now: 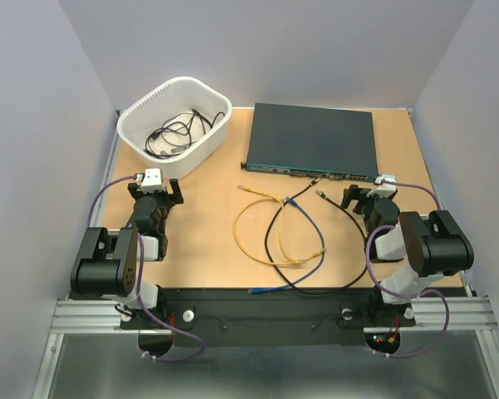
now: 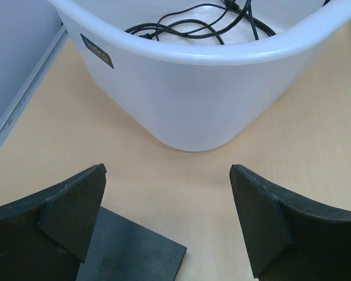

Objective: Insert the plug into the switch port

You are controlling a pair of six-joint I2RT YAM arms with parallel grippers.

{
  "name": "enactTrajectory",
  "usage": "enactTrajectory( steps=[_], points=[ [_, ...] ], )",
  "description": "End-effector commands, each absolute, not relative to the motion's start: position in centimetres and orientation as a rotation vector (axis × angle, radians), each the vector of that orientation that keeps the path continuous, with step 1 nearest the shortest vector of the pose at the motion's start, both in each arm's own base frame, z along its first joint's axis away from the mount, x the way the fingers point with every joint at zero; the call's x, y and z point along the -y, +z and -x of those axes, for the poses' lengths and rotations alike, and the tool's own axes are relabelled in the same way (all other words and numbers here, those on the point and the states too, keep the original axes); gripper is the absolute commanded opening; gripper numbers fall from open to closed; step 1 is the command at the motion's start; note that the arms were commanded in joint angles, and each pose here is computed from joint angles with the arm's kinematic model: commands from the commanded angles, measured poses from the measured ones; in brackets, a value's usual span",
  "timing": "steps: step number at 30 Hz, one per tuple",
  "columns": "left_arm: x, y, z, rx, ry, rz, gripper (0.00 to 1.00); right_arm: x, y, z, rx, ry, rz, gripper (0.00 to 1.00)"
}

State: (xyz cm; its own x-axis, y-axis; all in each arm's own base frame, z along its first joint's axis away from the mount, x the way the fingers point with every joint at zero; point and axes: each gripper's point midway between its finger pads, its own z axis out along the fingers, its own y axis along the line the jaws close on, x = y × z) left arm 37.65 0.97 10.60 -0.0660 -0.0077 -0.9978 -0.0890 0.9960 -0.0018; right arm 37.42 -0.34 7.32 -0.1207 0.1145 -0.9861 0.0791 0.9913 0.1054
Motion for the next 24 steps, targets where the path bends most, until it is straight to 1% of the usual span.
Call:
enactTrajectory(
  steps=[1, 11, 14, 15, 17, 19, 21, 24],
  points=[
    [-0.9, 17.7, -38.4, -1.366, 0.063, 0.074, 0.99, 0.4, 9.3, -38.2, -1.62, 0.024, -0.132, 1.0],
    [-0.9, 17.7, -38.4, -1.365, 0.062, 0.073, 0.99, 0.3, 9.2, -38.4, -1.626, 0.028, -0.135, 1.0],
    [-0.9, 17.7, -38.4, -1.366, 0.063, 0.072, 0.99, 0.7, 9.6, -38.4, -1.613, 0.008, -0.15, 1.0],
    [-0.9, 17.7, -38.4, -1.366, 0.062, 0.073, 0.99, 0.7, 10.9, -38.4, -1.582, 0.009, -0.156, 1.0],
    [-1.0, 17.7, -38.3, -1.365, 0.063, 0.074, 0.99, 0.4, 10.9, -38.3, -1.628, -0.004, -0.133, 1.0],
    [-0.9, 17.6, -38.4, -1.368, 0.062, 0.072, 0.99, -0.4, 13.4, -38.9, -1.621, 0.001, -0.104, 1.0],
    [-1.0, 17.7, -38.4, -1.366, 0.063, 0.076, 0.99, -1.4, 15.9, -39.0, -1.568, 0.089, -0.133, 1.0],
    [-0.9, 17.7, -38.4, -1.366, 0.062, 0.073, 0.99, -5.4, 20.8, -38.3, -1.501, 0.337, -0.071, 1.0]
  ],
)
